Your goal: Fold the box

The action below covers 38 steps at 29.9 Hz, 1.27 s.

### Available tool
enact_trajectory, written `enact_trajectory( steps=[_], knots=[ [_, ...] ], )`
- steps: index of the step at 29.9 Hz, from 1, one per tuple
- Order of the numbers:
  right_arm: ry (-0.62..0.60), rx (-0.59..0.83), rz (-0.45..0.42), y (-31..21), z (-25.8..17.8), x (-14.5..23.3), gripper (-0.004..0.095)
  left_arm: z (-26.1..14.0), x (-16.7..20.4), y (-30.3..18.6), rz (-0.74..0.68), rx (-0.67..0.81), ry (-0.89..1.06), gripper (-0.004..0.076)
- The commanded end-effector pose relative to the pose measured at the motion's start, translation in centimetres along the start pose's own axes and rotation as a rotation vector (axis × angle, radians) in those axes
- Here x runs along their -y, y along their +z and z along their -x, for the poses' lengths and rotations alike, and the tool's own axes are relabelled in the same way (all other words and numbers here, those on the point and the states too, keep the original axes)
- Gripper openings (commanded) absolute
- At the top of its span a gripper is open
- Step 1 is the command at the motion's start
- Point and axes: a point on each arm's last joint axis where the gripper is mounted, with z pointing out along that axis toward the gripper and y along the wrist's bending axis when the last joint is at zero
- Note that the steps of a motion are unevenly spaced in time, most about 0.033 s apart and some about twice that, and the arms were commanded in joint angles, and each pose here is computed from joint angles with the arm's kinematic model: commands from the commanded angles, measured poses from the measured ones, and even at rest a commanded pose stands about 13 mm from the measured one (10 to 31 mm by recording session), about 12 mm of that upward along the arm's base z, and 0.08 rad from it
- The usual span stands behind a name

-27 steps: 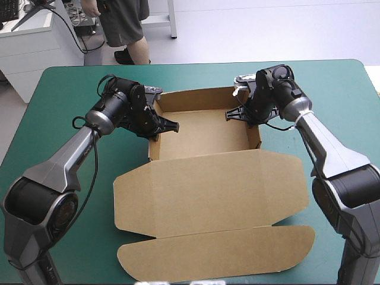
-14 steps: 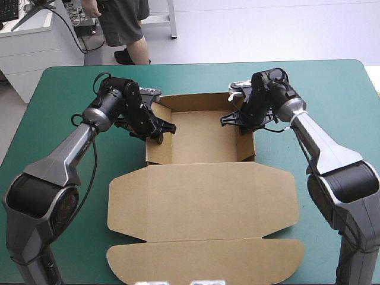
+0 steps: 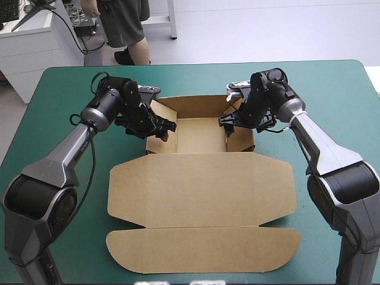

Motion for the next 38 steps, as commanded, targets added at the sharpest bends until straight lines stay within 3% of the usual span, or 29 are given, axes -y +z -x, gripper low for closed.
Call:
enact_trajectory(
  steps=[1, 7, 10, 13, 17, 27, 38],
  knots=[
    [-0.023, 0.108, 0.000, -5.0, -0.3, -0.1, 0.0859, 0.3, 0.9, -5.8, -0.017, 0.176, 0.025, 0.0494],
    [-0.046, 0.212, 0.011, -9.1, -1.0, -0.4, 0.0858, -0.3, 1.5, -11.7, -0.001, 0.312, 0.051, 0.0487],
    [-0.062, 0.279, -0.011, -11.6, -1.7, -0.2, 0.0858, -1.1, 1.8, -15.2, 0.002, 0.408, 0.070, 0.0423],
    [-0.070, 0.331, -0.036, -13.7, -2.5, 0.0, 0.0855, -2.6, 2.1, -18.5, 0.004, 0.488, 0.117, 0.0283],
    [-0.076, 0.393, -0.052, -16.3, -3.6, 0.1, 0.0847, -5.4, 2.4, -21.9, 0.028, 0.523, 0.228, 0.0003],
    [-0.075, 0.395, -0.041, -17.3, -4.3, 0.0, 0.0847, -12.4, 2.9, -25.1, -0.025, 0.580, 0.359, -0.0008],
    [-0.072, 0.351, -0.036, -15.5, -3.4, 0.0, 0.0837, -23.1, 0.6, -17.3, -0.024, 0.323, 0.330, -0.0008]
  ],
)
